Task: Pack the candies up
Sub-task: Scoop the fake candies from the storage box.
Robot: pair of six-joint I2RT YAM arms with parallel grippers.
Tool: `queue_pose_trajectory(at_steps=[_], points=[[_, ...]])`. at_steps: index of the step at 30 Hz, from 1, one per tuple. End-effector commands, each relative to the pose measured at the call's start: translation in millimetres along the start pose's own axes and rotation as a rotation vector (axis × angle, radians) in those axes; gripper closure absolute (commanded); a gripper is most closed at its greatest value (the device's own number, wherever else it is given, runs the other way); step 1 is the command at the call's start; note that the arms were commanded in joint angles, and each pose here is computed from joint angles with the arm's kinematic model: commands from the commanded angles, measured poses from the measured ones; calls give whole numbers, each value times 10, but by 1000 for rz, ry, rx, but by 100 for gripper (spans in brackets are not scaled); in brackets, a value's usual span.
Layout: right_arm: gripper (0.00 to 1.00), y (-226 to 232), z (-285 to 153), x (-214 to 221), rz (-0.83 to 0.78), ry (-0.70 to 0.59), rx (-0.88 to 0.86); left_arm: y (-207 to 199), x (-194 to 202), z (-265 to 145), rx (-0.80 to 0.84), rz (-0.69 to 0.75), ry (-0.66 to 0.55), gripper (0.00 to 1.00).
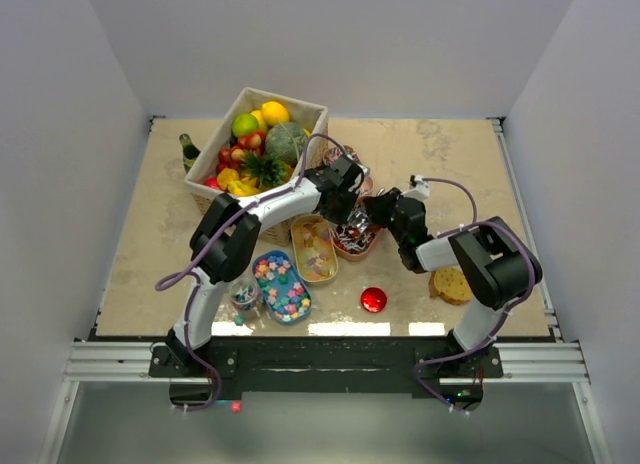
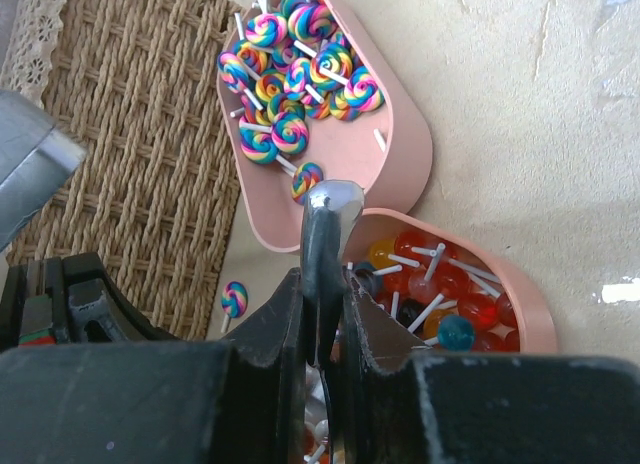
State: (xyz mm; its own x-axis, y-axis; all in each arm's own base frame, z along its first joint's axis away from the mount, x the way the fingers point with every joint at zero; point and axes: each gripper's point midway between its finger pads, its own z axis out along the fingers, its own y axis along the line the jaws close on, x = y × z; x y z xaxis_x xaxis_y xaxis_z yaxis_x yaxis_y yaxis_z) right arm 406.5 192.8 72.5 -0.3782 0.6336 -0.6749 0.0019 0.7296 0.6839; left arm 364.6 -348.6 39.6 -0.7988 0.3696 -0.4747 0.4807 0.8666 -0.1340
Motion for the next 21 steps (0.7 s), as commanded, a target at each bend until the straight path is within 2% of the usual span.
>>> queue_pose_trajectory(at_steps=[1, 8, 21], points=[[100, -553, -120, 602, 33, 216, 206, 61, -368, -296, -14, -47, -120, 100], [100, -685, -148, 551, 106, 244, 322, 90, -393, -342, -30, -44, -132, 100], [100, -666, -168, 306, 191, 206, 283, 123, -401, -369, -45, -46, -140, 97]])
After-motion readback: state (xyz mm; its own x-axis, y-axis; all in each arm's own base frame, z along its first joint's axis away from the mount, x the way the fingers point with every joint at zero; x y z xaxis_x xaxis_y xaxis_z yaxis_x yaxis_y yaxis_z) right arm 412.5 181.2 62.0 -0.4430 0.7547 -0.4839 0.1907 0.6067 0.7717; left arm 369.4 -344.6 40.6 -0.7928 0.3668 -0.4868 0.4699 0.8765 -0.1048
